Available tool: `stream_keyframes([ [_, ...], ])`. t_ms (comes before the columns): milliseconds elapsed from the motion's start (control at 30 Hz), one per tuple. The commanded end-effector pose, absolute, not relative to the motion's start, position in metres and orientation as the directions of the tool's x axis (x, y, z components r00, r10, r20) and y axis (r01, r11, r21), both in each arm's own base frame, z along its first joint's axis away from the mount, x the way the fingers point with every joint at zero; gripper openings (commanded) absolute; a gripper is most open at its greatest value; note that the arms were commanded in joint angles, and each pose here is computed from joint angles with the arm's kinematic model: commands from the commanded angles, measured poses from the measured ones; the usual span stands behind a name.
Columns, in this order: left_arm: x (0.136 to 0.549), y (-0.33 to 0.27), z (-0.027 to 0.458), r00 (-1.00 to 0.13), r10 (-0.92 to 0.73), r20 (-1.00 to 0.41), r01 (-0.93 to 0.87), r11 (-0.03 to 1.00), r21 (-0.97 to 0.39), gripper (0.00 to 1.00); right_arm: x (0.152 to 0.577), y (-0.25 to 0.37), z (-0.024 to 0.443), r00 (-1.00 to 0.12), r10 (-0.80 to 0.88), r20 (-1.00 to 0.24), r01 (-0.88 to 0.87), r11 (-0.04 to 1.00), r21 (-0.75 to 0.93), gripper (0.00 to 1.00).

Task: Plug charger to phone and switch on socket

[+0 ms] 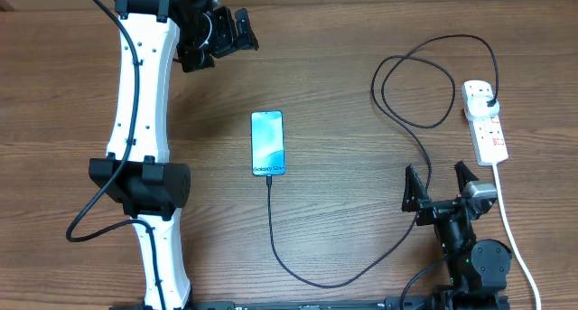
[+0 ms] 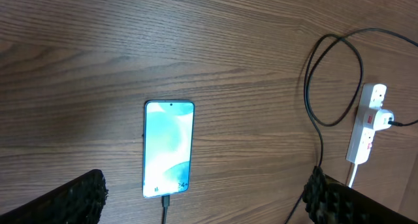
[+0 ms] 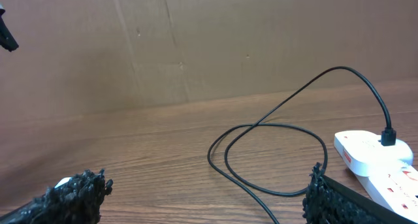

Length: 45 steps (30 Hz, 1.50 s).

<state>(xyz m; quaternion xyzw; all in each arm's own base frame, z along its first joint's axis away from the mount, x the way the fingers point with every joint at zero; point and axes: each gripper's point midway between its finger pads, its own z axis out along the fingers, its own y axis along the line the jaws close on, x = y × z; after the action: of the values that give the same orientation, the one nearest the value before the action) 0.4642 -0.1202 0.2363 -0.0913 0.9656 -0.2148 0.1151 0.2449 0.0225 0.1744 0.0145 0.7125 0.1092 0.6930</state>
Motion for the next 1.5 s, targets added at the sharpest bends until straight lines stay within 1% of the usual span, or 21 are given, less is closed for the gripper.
stream_keyframes([
  [0,0.463,-0.125,0.243,-0.955,-0.229,-0.191,-0.122,0.884,-0.452,1.0,0.245,0.025,0.173,-0.036,0.17,-0.985,-0.142,0.975,0.174,1.0],
  [633,0.462,-0.125,0.245,-0.954,-0.229,-0.194,-0.12,0.884,-0.453,1.0,0.245,0.025,0.173,-0.037,0.171,-0.985,-0.141,0.975,0.174,1.0],
  [800,0.453,-0.123,0.252,-0.954,-0.231,-0.192,-0.122,0.884,-0.452,1.0,0.245,0.025,0.173,-0.036,0.17,-0.985,-0.142,0.975,0.174,1.0],
  [967,0.423,-0.119,0.25,-0.964,-0.229,-0.135,-0.15,0.887,-0.436,1.0,0.245,0.025,0.173,-0.036,0.17,-0.985,-0.142,0.975,0.174,1.0],
  [1167,0.368,-0.112,0.246,-0.972,-0.228,-0.053,-0.187,0.892,-0.412,1.0,0.245,0.025,0.173,-0.037,0.17,-0.985,-0.142,0.975,0.174,1.0],
  [1467,0.308,-0.104,0.252,-0.973,-0.228,-0.032,-0.196,0.893,-0.405,1.0,0.245,0.025,0.173,-0.036,0.17,-0.985,-0.142,0.975,0.174,1.0],
])
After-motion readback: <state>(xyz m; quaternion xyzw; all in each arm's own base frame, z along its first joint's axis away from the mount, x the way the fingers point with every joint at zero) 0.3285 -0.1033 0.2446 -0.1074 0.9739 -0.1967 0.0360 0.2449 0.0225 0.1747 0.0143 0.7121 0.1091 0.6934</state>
